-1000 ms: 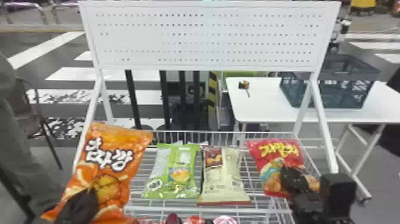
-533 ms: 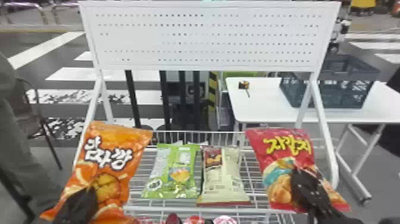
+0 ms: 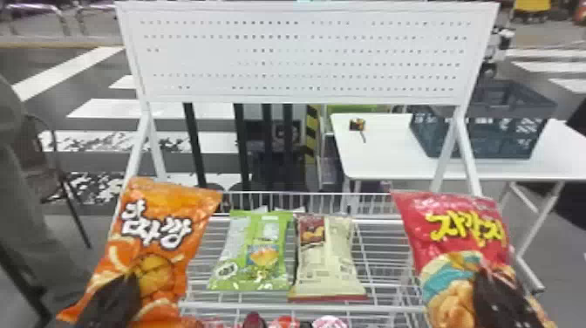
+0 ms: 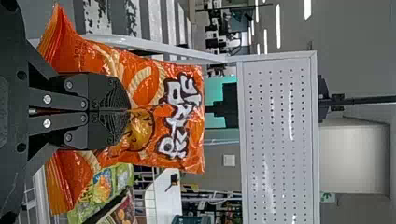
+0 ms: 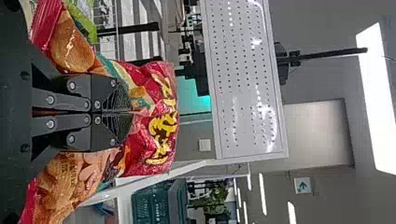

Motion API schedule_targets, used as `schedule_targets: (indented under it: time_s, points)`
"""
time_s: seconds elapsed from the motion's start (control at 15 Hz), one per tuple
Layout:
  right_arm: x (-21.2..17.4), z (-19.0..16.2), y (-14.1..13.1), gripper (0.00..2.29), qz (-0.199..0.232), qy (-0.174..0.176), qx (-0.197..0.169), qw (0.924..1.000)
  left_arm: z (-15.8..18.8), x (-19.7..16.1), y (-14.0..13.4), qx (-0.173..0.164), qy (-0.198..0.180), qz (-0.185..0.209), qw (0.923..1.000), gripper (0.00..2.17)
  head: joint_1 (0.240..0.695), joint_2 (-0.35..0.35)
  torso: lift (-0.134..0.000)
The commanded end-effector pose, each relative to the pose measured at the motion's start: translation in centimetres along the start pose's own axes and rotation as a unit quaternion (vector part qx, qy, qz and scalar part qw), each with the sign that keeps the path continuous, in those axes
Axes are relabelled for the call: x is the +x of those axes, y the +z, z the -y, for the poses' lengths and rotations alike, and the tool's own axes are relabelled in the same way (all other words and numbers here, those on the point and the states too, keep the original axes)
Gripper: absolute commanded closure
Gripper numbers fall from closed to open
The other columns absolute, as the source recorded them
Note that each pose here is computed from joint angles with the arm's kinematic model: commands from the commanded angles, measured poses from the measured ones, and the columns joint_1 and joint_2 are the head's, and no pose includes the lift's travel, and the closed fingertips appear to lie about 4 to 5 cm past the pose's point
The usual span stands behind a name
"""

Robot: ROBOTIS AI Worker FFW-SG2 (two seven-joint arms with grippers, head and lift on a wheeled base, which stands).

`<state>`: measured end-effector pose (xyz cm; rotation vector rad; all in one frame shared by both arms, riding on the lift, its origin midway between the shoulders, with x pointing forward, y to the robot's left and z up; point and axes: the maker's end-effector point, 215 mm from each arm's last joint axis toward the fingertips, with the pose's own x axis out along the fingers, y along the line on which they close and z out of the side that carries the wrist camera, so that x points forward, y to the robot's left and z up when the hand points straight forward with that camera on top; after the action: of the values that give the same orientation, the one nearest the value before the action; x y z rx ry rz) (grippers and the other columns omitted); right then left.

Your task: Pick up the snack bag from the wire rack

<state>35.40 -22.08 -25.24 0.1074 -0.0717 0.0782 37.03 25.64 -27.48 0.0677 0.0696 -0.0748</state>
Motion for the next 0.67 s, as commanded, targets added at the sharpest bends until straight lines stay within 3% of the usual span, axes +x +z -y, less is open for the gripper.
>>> schedule_targets:
  time_s: [0.0,0.6]
  points:
    - [-0.72,0.25,0.28,2.14,-0.001,-0.003,0.0,1.0,0.04,-0.01,-0.01,-0.001,0.0,0.0,1.0,1.93,0.499,0.0,0.0]
    - [-0.99,-0.22,0.0,2.14,-0.011,0.002,-0.018,0.9998,0.15,-0.35,0.25,-0.002,0.0,0.002,1.0,1.93,0.499,0.0,0.0]
